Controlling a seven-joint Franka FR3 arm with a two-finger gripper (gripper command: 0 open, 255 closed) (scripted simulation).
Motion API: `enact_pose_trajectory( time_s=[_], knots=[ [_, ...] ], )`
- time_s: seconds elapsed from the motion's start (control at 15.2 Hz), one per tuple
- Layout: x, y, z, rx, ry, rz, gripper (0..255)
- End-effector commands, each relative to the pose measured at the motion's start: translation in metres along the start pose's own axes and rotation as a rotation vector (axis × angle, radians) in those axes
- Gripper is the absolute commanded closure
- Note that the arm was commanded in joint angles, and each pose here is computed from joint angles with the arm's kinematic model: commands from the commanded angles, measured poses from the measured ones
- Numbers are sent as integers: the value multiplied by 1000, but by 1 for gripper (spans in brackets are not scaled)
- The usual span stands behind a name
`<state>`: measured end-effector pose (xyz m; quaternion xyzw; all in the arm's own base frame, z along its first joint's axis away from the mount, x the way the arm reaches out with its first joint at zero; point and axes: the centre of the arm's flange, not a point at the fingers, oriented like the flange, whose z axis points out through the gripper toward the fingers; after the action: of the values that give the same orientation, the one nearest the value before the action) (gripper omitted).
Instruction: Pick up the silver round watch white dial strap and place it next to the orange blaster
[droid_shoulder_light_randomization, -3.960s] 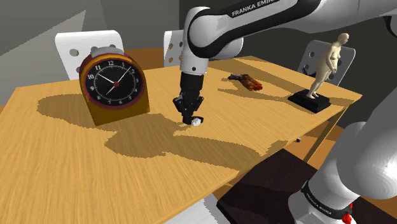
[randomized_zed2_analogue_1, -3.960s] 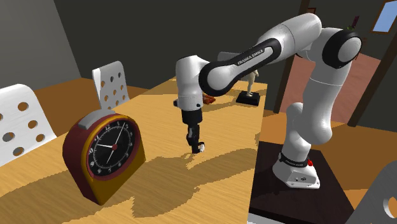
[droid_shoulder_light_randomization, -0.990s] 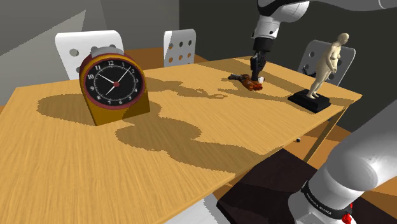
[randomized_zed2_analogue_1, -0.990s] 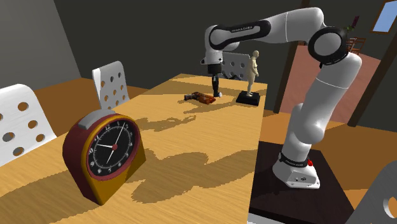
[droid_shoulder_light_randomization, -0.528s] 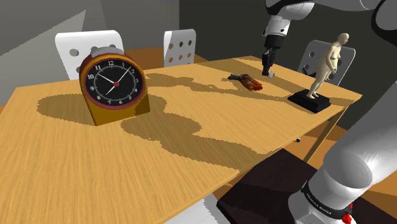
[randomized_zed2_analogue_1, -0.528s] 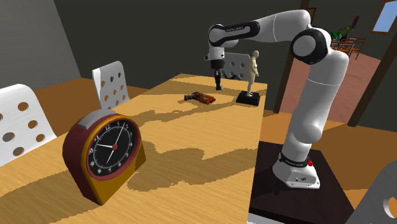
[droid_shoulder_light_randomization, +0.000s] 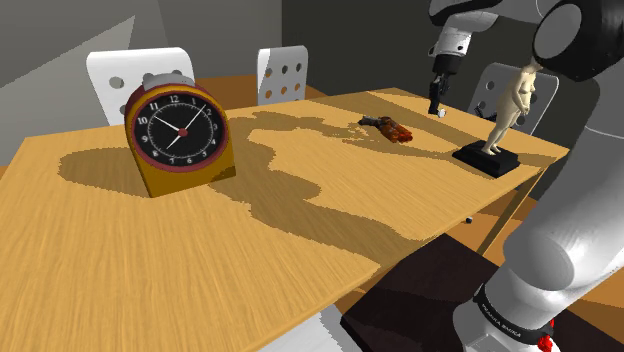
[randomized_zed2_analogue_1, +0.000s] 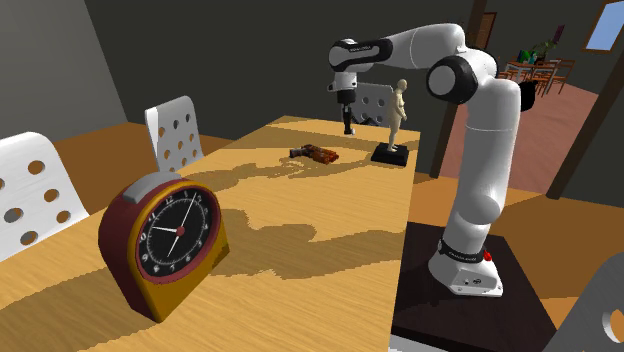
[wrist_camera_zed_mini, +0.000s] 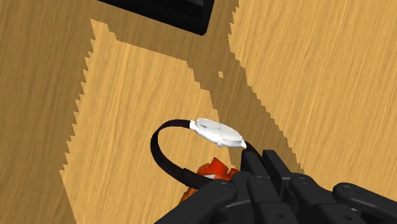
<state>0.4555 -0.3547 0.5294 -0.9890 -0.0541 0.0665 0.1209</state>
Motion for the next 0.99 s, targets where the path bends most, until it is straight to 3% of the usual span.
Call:
enact_pose_trajectory(
  time_s=[0.0,0.2,0.92],
  knots=[
    [-4,28,-7,-1,-1,-2,255],
    [-10,66,-16,-1,-1,-2,255],
    [-3,80,40,-1,-1,-2,255]
  ],
)
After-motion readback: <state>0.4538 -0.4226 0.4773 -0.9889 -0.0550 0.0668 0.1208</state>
